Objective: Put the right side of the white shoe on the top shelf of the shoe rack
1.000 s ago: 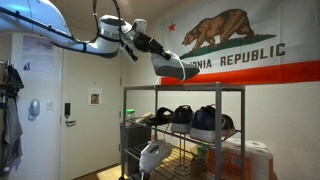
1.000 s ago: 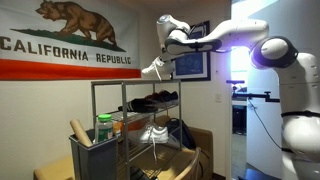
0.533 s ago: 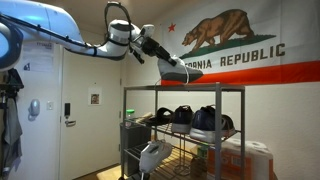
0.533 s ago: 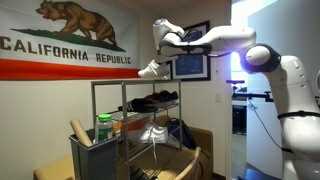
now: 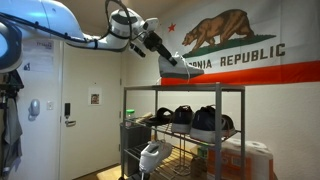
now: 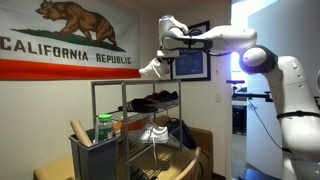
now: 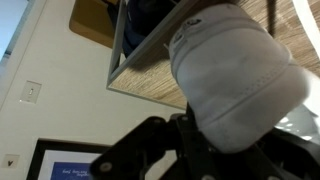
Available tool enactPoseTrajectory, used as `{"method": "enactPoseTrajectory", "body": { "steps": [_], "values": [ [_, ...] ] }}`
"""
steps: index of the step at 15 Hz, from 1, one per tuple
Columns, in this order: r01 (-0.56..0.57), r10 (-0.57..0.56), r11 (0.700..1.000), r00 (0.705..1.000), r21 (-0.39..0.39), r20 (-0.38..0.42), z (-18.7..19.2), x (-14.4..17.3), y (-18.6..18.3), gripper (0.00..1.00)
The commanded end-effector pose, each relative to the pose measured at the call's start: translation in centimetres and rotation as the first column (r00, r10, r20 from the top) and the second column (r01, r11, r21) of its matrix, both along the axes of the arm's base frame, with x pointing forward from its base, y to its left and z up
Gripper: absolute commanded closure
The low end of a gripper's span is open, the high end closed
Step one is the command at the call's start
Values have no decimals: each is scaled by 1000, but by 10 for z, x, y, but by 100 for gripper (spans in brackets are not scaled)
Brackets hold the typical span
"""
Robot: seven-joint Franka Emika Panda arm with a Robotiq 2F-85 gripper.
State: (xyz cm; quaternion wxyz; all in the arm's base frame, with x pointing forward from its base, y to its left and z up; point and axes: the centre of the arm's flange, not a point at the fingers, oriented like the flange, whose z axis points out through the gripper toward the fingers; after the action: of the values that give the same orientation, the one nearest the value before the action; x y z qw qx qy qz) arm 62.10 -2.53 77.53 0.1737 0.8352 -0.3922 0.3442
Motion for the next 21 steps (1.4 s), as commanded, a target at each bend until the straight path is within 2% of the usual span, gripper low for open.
{"method": "enactPoseTrajectory", "body": {
  "steps": [1, 5, 6, 7, 9, 16, 21],
  "values": [
    [13, -15, 995, 1000, 94, 15, 12, -2, -16, 94],
    [7, -7, 986, 1000, 167, 2, 9, 0, -22, 94],
    [-4, 4, 981, 1000, 193, -1, 8, 1, -23, 67],
    [-5, 6, 978, 1000, 208, -5, 7, 1, -23, 65],
    [-9, 11, 973, 1000, 231, -7, 7, 2, -21, 53],
    [4, -2, 977, 1000, 214, -8, 20, -5, -16, 0],
    [64, -49, 986, 994, 157, -99, 30, -22, -2, 0]
  ]
}}
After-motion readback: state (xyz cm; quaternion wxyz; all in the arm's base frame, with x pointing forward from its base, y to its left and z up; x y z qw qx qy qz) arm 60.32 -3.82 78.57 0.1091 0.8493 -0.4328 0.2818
